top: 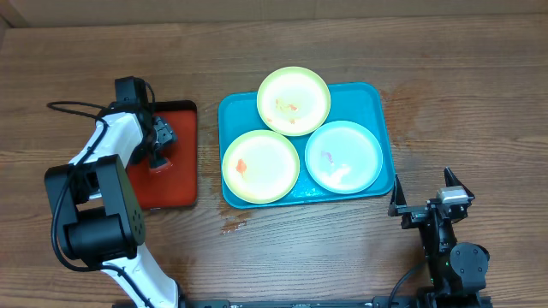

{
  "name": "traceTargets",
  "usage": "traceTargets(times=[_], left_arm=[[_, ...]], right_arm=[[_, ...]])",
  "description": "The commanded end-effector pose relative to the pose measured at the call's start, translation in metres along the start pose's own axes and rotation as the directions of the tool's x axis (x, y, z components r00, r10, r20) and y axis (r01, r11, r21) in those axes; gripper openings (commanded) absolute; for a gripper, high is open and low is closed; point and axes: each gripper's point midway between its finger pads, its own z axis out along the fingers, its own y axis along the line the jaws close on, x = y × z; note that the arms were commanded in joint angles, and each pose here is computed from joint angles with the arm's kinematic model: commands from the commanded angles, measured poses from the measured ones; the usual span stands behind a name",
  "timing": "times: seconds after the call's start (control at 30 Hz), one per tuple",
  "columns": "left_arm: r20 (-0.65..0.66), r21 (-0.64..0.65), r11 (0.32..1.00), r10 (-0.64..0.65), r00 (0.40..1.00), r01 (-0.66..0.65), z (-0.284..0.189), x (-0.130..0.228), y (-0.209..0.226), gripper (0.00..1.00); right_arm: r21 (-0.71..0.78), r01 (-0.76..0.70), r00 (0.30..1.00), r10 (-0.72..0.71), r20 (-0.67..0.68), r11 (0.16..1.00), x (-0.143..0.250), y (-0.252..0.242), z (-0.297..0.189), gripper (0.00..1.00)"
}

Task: Clean dirty plates on tray and stack at the side
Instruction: 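Reach the left gripper to the red tray and grasp the sponge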

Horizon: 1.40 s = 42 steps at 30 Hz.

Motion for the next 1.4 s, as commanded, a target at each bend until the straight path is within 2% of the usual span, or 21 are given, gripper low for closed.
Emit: traceTargets(times=[0.0, 0.1, 0.2, 0.23, 0.27, 0.3, 0.33, 0.57, 0.63, 0.7, 0.8, 0.83, 0.93, 0.97, 1.0, 1.03, 1.07, 1.1, 1.27, 1.3, 1.37], left_arm=[[0.001, 0.021, 1.0, -0.017, 1.0, 0.017, 0.003, -0.006, -0.002, 0.36], [0.012, 0.006, 1.0, -0.018, 1.0, 0.018, 0.003, -0.008, 0.001, 0.08], [0.022, -0.019, 1.0, -0.017, 1.0, 0.018, 0.003, -0.01, 0.006, 0.05], [0.021, -0.018, 1.0, -0.018, 1.0, 0.018, 0.003, -0.01, 0.005, 0.16], [0.011, -0.013, 1.0, -0.016, 1.0, 0.016, 0.003, -0.007, 0.005, 0.44], [-0.006, 0.0, 1.0, -0.015, 1.0, 0.015, 0.003, -0.004, 0.003, 0.88], [-0.028, 0.019, 1.0, -0.013, 1.0, 0.014, 0.003, 0.001, 0.0, 1.0], [-0.204, 0.093, 0.996, 0.003, 0.979, 0.017, -0.002, 0.04, -0.009, 0.99], [-0.225, 0.081, 0.997, 0.004, 0.974, 0.014, -0.003, 0.045, -0.006, 0.82], [-0.227, 0.07, 0.997, 0.004, 0.974, 0.012, -0.003, 0.046, -0.004, 0.56], [-0.208, 0.039, 0.999, 0.002, 0.978, 0.006, -0.002, 0.042, 0.001, 0.1], [-0.202, 0.03, 1.0, 0.002, 0.979, 0.004, -0.002, 0.041, 0.003, 0.04], [-0.197, 0.022, 1.0, 0.002, 0.98, 0.003, -0.002, 0.04, 0.004, 0.04], [-0.195, 0.022, 1.0, 0.001, 0.981, 0.003, -0.001, 0.04, 0.004, 0.11], [-0.188, 0.02, 1.0, 0.001, 0.982, 0.002, -0.001, 0.038, 0.004, 0.35], [-0.178, 0.014, 1.0, 0.001, 0.984, 0.002, -0.001, 0.036, 0.005, 0.73], [-0.164, 0.007, 1.0, 0.001, 0.987, 0.0, 0.0, 0.033, 0.006, 0.96], [-0.147, -0.003, 1.0, 0.005, 0.989, -0.006, 0.0, 0.029, 0.007, 1.0], [-0.089, -0.018, 0.999, 0.048, 0.995, -0.049, 0.002, 0.016, 0.009, 0.99], [-0.089, -0.018, 0.999, 0.048, 0.995, -0.049, 0.002, 0.016, 0.009, 0.93], [-0.093, -0.019, 0.999, 0.048, 0.994, -0.05, 0.002, 0.017, 0.009, 0.73]], right_arm=[[0.002, 0.0, 1.0, 0.0, 0.003, 1.0, 0.002, 0.0, 0.0, 1.0], [0.002, 0.0, 1.0, 0.0, 0.003, 1.0, 0.002, 0.0, 0.0, 1.0], [0.002, 0.0, 1.0, 0.0, 0.003, 1.0, 0.002, 0.0, 0.0, 1.0], [0.002, 0.0, 1.0, 0.0, 0.003, 1.0, 0.002, 0.0, 0.0, 1.0], [0.002, 0.0, 1.0, 0.0, 0.003, 1.0, 0.002, 0.0, 0.0, 1.0], [0.002, 0.0, 1.0, 0.0, 0.003, 1.0, 0.002, 0.0, 0.0, 1.0], [0.002, 0.0, 1.0, 0.0, 0.003, 1.0, 0.002, 0.0, 0.0, 1.0], [0.002, 0.0, 1.0, 0.0, 0.003, 1.0, 0.002, 0.0, 0.0, 1.0], [0.002, 0.0, 1.0, 0.0, 0.003, 1.0, 0.002, 0.0, 0.0, 1.0], [0.002, 0.0, 1.0, 0.0, 0.003, 1.0, 0.002, 0.0, 0.0, 1.0], [0.002, 0.0, 1.0, 0.0, 0.003, 1.0, 0.002, 0.0, 0.0, 1.0], [0.002, 0.0, 1.0, 0.0, 0.003, 1.0, 0.002, 0.0, 0.0, 1.0], [0.002, 0.0, 1.0, 0.0, 0.003, 1.0, 0.002, 0.0, 0.0, 1.0], [0.002, 0.0, 1.0, 0.0, 0.003, 1.0, 0.002, 0.0, 0.0, 1.0], [0.002, 0.0, 1.0, 0.0, 0.003, 1.0, 0.002, 0.0, 0.0, 1.0], [0.002, 0.0, 1.0, 0.0, 0.003, 1.0, 0.002, 0.0, 0.0, 1.0], [0.002, 0.0, 1.0, 0.0, 0.003, 1.0, 0.002, 0.0, 0.0, 1.0], [0.002, 0.0, 1.0, 0.0, 0.003, 1.0, 0.002, 0.0, 0.0, 1.0], [0.002, 0.0, 1.0, 0.0, 0.003, 1.0, 0.002, 0.0, 0.0, 1.0], [0.002, 0.0, 1.0, 0.0, 0.003, 1.0, 0.002, 0.0, 0.0, 1.0], [0.002, 0.0, 1.0, 0.0, 0.003, 1.0, 0.002, 0.0, 0.0, 1.0]])
